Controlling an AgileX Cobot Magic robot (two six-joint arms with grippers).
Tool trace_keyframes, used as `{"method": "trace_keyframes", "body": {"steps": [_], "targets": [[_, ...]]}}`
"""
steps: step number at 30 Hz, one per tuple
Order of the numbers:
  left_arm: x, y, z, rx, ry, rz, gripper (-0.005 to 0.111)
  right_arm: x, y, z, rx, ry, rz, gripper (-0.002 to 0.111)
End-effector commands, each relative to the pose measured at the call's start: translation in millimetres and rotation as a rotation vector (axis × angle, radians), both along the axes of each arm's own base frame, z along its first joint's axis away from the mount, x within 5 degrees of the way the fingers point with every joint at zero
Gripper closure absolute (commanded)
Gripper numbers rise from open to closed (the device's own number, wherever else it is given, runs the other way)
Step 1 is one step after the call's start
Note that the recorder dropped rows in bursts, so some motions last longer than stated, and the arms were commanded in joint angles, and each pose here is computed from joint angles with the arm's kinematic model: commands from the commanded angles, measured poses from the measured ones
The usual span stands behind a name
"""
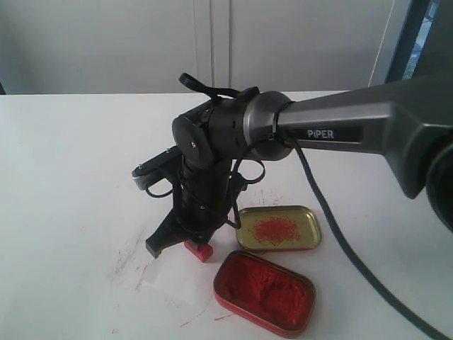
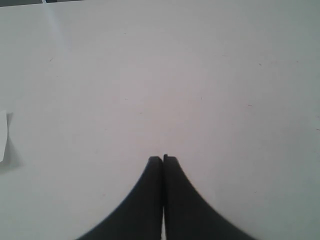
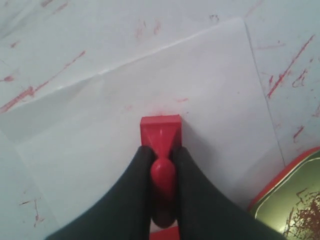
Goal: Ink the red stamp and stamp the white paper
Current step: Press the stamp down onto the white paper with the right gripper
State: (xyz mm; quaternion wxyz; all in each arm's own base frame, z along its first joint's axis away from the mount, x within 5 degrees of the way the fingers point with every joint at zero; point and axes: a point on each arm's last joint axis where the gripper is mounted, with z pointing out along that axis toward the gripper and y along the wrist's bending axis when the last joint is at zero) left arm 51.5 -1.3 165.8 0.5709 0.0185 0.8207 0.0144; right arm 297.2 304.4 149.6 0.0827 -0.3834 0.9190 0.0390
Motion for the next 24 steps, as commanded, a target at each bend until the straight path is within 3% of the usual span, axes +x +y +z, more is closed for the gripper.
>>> {"method": "trace_keyframes", "body": {"steps": [1, 24], "targets": [[0, 0, 1, 0.002, 0.004, 0.002, 0.107, -2, -2, -36, -0.068, 0.065, -0.005, 0.108], [0, 0, 1, 0.002, 0.004, 0.002, 0.107, -5, -2, -65, -0.108, 0.137, -0.022, 0.108]]}}
